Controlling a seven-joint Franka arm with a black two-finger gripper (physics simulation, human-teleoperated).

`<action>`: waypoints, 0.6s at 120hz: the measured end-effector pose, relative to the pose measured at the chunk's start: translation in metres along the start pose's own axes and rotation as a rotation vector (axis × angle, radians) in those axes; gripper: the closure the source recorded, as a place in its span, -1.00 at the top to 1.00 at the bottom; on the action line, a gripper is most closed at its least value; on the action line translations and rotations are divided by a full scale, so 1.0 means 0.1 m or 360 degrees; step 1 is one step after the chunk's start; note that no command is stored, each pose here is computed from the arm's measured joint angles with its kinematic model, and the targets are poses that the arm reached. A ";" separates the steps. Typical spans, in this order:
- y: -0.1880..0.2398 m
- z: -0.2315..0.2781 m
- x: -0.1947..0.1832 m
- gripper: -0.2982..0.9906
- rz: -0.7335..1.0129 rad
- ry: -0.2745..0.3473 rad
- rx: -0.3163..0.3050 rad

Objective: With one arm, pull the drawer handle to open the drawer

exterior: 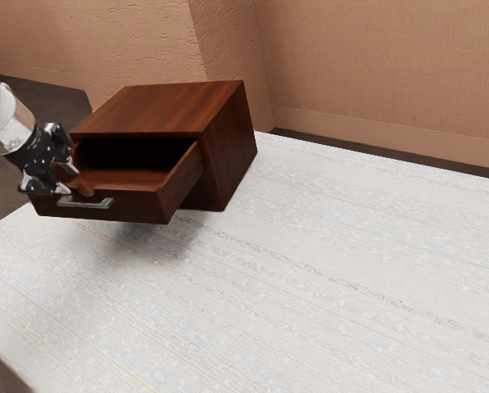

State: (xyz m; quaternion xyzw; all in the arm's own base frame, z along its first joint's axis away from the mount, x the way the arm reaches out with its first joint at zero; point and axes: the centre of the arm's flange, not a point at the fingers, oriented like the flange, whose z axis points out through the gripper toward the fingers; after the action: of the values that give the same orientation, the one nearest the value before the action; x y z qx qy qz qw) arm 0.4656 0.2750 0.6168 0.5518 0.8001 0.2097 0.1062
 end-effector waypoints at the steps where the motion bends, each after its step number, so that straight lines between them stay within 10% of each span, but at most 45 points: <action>1: 0.01 -0.05 0.01 -0.22 0.0001 0.0004 -0.0009; 18: 0.59 -1.59 -0.18 0.15 0.0086 0.0006 -0.0165; 41: 0.14 -1.61 -1.47 0.38 0.0467 -0.0242 0.0318; 72: -0.33 -1.34 -1.51 0.49 0.0470 -0.0329 0.0638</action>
State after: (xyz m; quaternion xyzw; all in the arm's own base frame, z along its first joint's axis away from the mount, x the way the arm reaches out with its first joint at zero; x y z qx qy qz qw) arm 0.4401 0.0956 0.7115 0.6912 0.7213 0.0028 0.0443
